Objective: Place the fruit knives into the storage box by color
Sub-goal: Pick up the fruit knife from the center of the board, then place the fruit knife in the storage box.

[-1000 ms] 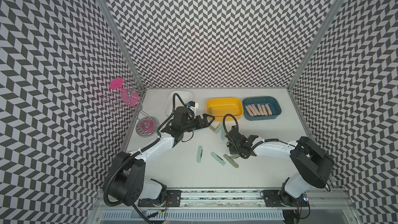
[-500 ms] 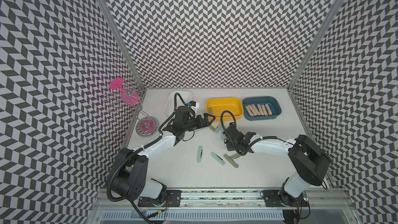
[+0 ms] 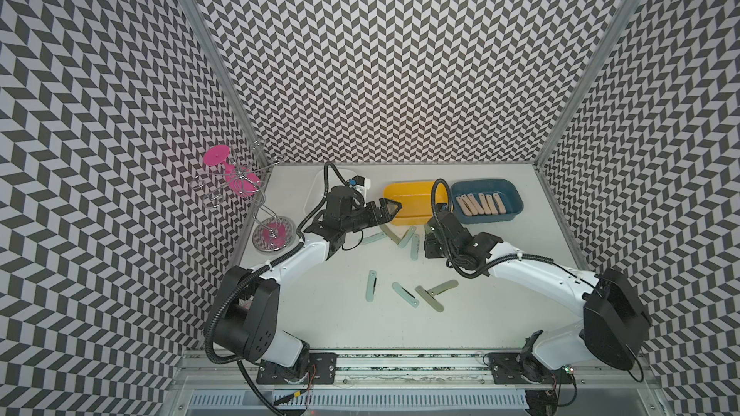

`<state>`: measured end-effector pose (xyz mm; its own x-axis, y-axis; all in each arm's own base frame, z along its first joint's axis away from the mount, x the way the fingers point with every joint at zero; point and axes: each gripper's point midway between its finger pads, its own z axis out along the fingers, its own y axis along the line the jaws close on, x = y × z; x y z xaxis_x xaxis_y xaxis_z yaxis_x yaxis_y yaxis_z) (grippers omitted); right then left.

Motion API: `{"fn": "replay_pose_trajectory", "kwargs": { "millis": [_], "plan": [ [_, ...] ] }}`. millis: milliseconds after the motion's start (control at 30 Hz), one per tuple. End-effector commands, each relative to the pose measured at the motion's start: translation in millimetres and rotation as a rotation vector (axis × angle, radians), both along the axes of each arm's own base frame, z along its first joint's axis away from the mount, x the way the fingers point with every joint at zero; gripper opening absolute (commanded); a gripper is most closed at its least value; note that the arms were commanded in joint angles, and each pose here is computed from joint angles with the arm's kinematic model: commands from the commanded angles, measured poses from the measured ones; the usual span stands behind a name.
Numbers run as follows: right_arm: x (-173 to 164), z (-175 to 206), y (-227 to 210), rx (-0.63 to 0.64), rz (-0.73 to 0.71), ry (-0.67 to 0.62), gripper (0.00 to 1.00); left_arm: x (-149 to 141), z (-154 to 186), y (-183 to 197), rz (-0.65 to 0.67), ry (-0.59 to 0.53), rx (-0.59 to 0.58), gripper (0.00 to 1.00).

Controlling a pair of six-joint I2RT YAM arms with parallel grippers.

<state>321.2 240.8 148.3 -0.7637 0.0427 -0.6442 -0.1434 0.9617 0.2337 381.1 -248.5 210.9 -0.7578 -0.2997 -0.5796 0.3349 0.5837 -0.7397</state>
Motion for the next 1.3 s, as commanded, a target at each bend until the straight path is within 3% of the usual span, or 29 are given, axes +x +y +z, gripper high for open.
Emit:
{"fn": "replay_pose_trajectory", "kwargs": {
  "millis": [0,167,300,733,1267],
  "plan": [
    [21.4,52.4,8.2,0.096,0.016,-0.123,0.17,16.3,19.4,4.1,0.023,-0.052,-0.015,1.00],
    [59.6,87.9,11.9,0.158,0.020,-0.199,0.18,36.6,24.5,12.1,0.043,-0.064,-0.009,1.00],
    [93.1,92.6,22.6,0.167,0.039,-0.217,0.18,52.4,23.5,16.8,0.051,-0.064,-0.005,1.00],
    [171.5,17.1,69.6,0.167,0.143,-0.089,0.18,86.6,-0.5,29.4,0.066,-0.015,-0.009,1.00],
    [202.9,-65.3,83.6,0.133,0.146,-0.011,0.18,88.5,-12.3,28.0,0.062,0.014,-0.017,1.00]
  ]
}}
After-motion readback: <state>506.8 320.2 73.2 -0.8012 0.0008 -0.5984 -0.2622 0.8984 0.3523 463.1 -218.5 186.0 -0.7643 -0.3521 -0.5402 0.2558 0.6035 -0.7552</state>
